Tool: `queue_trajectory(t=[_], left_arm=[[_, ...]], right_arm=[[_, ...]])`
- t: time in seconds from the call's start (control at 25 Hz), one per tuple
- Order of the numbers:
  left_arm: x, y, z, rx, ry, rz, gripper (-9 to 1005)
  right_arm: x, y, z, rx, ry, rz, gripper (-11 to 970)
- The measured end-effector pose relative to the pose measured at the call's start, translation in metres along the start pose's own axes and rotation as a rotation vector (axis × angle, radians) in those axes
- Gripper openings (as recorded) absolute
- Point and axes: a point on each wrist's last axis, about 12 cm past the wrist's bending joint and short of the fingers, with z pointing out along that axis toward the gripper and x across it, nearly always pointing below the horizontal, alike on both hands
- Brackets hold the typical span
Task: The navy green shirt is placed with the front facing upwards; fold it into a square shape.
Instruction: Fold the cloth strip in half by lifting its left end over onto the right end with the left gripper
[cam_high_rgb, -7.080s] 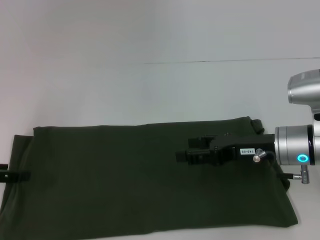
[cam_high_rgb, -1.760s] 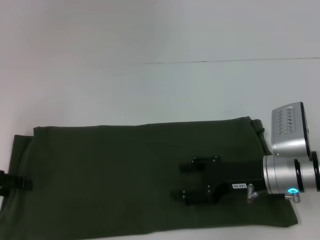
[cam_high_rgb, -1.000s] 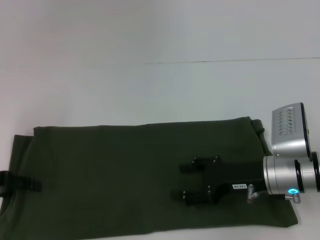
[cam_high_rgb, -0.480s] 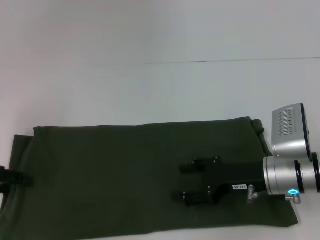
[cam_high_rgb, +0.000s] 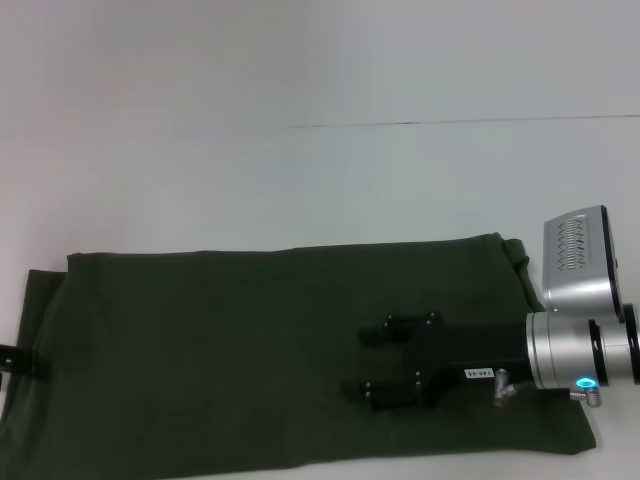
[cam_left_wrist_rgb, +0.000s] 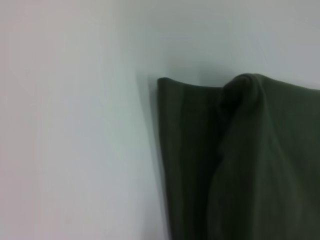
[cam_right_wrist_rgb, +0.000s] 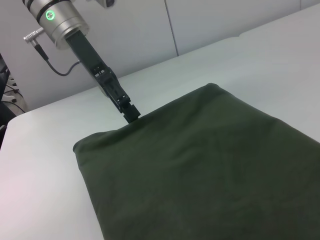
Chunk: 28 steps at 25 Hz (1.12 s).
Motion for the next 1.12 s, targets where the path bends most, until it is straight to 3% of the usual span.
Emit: queue_trajectory(t=[1.12], left_arm=[[0.0012, -0.0021, 0.0078, 0.004, 0.015, 0.006, 833]], right_arm=[[-0.0010, -0.0004, 0.0004, -0.001, 0.000, -0.003, 835]])
